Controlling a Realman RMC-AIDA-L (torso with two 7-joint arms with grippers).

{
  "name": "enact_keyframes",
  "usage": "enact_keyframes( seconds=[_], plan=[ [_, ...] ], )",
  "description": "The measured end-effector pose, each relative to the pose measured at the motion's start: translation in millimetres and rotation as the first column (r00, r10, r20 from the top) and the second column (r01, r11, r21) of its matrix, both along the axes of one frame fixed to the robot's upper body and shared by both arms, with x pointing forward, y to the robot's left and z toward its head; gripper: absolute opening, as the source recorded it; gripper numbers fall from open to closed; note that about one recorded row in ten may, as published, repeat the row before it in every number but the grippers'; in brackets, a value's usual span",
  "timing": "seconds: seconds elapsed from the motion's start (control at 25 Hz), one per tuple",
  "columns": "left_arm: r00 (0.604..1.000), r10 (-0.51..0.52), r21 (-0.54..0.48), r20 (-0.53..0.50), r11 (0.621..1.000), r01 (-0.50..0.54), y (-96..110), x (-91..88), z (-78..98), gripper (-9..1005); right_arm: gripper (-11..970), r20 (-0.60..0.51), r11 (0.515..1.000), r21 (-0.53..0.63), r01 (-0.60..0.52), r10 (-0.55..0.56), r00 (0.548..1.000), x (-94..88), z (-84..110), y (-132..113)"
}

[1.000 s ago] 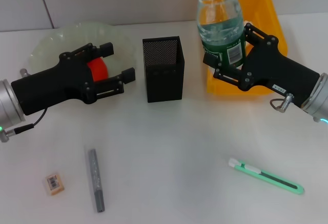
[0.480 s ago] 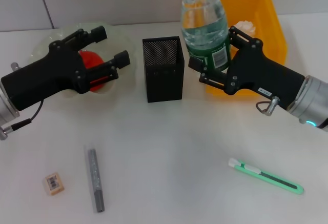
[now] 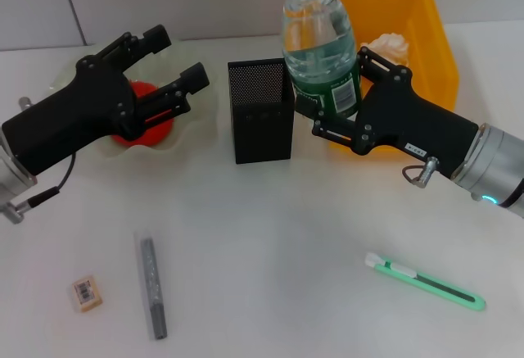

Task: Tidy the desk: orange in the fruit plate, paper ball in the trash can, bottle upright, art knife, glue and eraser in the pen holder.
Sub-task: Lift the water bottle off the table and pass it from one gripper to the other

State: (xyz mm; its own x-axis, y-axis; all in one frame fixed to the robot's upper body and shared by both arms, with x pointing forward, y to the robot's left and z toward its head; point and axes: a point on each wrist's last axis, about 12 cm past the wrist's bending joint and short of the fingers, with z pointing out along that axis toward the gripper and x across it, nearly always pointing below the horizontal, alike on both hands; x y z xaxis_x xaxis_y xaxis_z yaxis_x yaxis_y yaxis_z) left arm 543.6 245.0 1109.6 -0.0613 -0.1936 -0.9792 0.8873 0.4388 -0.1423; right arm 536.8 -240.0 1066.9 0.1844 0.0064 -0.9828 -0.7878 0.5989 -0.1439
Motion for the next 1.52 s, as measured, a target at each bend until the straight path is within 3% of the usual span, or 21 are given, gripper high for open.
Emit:
enact_keyframes(
  seconds=[0.16, 0.64, 1.52],
  plan=[
    [1.0, -0.026, -0.054, 0.009, 0.998, 0.026, -9, -1.8, 0.2, 803, 765, -0.01, 1.0, -0.005, 0.005, -0.005, 1.0, 0.7, -1.6, 1],
    [0.991, -0.131, -0.092, 0.016, 0.987, 0.132, -39, -2.1, 5.6, 802, 765, -0.026, 1.0, -0.01, -0.003, 0.002, 1.0, 3.7, -2.9, 6],
    [0.996, -0.084, -0.098, -0.007, 0.992, 0.083, -52, 18.6, 11.2, 799, 764, -0.011, 0.995, -0.049, -0.085, 0.085, 0.996, 4.8, -4.2, 27]
  ],
)
